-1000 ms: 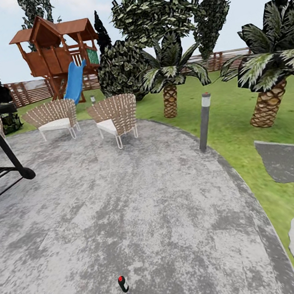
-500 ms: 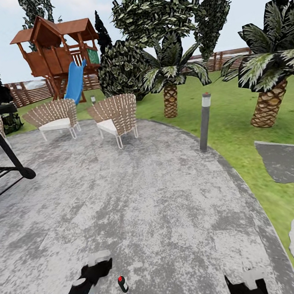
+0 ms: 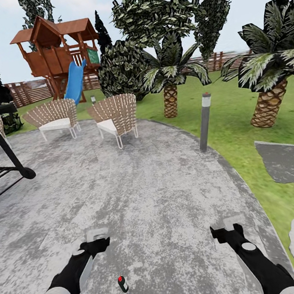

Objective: In the garden, pick up the pesticide atomizer on the floor and spray pesticide onto both trees until each tree trunk is fully covered.

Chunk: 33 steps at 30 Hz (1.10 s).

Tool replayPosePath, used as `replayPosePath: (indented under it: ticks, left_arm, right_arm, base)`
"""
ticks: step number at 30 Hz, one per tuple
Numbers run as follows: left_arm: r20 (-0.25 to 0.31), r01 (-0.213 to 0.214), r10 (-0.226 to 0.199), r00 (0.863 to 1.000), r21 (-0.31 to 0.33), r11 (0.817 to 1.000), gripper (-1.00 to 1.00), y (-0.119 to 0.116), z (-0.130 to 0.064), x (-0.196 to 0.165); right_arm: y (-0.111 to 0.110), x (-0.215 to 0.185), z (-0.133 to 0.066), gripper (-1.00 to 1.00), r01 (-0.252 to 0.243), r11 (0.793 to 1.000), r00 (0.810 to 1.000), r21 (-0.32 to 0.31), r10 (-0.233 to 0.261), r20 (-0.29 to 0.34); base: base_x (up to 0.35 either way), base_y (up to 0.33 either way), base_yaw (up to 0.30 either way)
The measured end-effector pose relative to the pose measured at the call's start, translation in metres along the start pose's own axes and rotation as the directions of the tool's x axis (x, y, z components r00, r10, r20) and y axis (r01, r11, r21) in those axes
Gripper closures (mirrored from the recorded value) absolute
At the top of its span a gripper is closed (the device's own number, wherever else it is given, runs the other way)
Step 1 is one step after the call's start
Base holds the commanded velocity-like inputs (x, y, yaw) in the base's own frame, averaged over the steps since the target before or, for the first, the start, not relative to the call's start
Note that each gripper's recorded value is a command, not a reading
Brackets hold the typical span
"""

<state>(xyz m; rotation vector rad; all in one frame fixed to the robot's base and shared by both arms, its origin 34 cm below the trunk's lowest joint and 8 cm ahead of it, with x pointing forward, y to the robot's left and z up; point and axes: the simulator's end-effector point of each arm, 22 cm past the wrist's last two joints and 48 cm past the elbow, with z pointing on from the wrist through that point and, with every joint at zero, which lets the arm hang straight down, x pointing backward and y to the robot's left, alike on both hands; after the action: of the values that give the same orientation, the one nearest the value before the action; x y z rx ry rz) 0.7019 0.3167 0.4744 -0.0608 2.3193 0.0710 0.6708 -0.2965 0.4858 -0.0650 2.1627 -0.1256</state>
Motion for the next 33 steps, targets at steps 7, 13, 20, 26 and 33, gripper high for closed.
replayPosePath:
  ticks: [7,13,20,26,33]
  left_arm:
    - [-0.007,-0.003,0.003,1.0,-0.001,1.0,-1.0,0.002,-0.001,0.005]
    - [-0.011,-0.002,0.002,1.0,0.0,1.0,-1.0,0.002,-0.001,0.007]
    - [-0.013,-0.002,0.002,1.0,0.001,1.0,-1.0,0.001,0.001,0.01]
    - [-0.013,0.002,-0.002,1.0,0.001,1.0,-1.0,0.001,0.007,0.022]
    - [0.012,0.006,-0.006,1.0,0.002,1.0,-1.0,0.0,0.015,0.031]
  right_arm:
    - [-0.003,0.001,0.0,-1.0,-0.004,1.0,1.0,0.005,0.004,-0.003]
    - [-0.003,0.001,0.0,-1.0,-0.003,1.0,1.0,0.006,0.003,-0.004]
    - [-0.002,0.003,0.001,-1.0,-0.002,1.0,1.0,0.006,0.002,-0.004]
    - [-0.001,0.014,0.006,-1.0,-0.002,1.0,1.0,0.006,0.002,-0.002]
    - [0.001,0.028,0.012,-1.0,-0.002,1.0,1.0,0.005,0.002,-0.001]
  base:
    - [0.0,0.0,-0.133]
    - [0.0,0.0,-0.287]
    - [0.0,0.0,-0.124]
    - [0.0,0.0,-0.006]
    - [0.0,0.0,0.0]
